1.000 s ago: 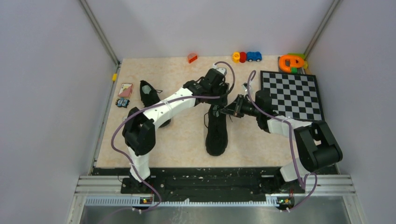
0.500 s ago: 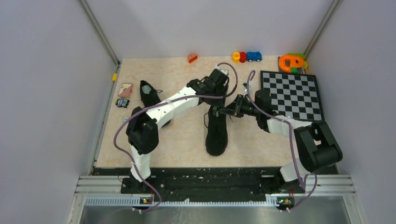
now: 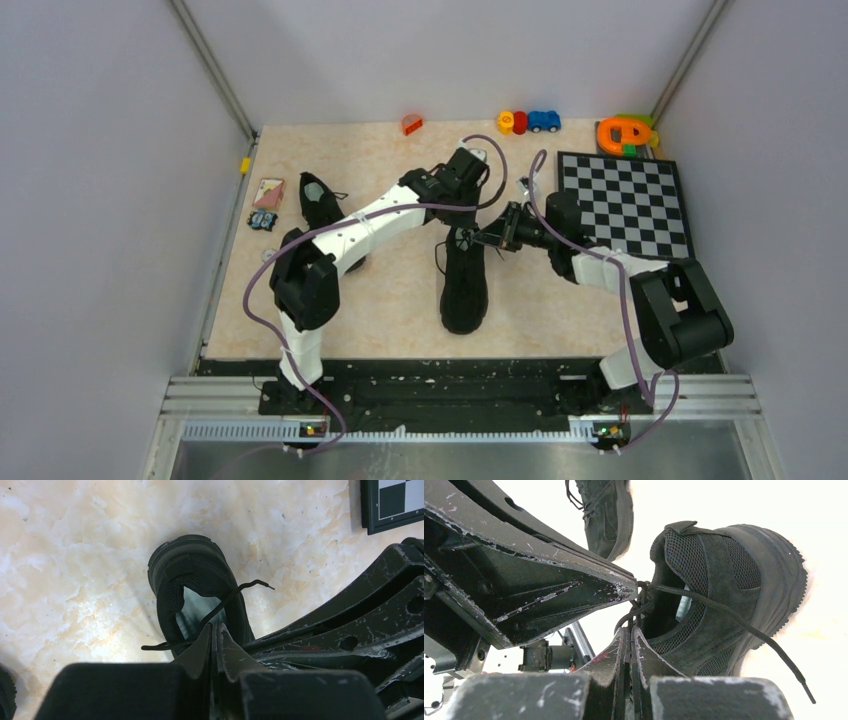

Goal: Tie the shoes
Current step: Tie the shoelace on the shoe.

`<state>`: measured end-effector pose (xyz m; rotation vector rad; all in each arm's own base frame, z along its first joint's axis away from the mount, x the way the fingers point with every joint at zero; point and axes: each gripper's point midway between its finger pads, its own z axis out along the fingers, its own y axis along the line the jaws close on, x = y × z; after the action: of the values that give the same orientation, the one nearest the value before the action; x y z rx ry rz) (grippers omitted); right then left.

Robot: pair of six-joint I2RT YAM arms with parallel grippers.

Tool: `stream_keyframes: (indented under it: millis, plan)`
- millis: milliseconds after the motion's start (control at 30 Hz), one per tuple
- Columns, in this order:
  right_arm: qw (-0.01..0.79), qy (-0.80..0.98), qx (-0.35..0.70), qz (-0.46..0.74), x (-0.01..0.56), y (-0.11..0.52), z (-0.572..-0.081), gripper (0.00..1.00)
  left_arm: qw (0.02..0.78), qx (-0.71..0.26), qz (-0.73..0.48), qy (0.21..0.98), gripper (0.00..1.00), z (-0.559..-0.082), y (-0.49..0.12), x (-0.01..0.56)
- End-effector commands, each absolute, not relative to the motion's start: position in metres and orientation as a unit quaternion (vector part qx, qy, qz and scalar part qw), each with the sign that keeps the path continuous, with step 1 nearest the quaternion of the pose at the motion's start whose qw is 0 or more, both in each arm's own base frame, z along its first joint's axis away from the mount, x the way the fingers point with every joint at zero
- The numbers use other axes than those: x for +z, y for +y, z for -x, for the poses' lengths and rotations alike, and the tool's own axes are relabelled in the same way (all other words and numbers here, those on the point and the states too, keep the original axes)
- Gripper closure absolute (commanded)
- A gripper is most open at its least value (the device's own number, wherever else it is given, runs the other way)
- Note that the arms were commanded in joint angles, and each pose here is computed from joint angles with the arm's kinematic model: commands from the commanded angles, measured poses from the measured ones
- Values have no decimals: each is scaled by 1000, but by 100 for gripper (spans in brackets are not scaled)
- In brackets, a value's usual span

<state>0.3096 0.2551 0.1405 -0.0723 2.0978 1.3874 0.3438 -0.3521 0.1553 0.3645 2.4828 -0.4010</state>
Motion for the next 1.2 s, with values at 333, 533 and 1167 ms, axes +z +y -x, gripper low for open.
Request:
stream_keyframes:
  millis: [333,533,1167]
  plan:
    - [347,788,505,57,163,255,-316,100,350,-167,-94,917,100,-357,-345,192]
    - [353,802,478,59,159,247,-313,100,359,-199,-67,909,100,-351,-334,190]
    - [337,832,438,53,133,229,-289,100,386,-338,-26,858,100,-313,-303,185]
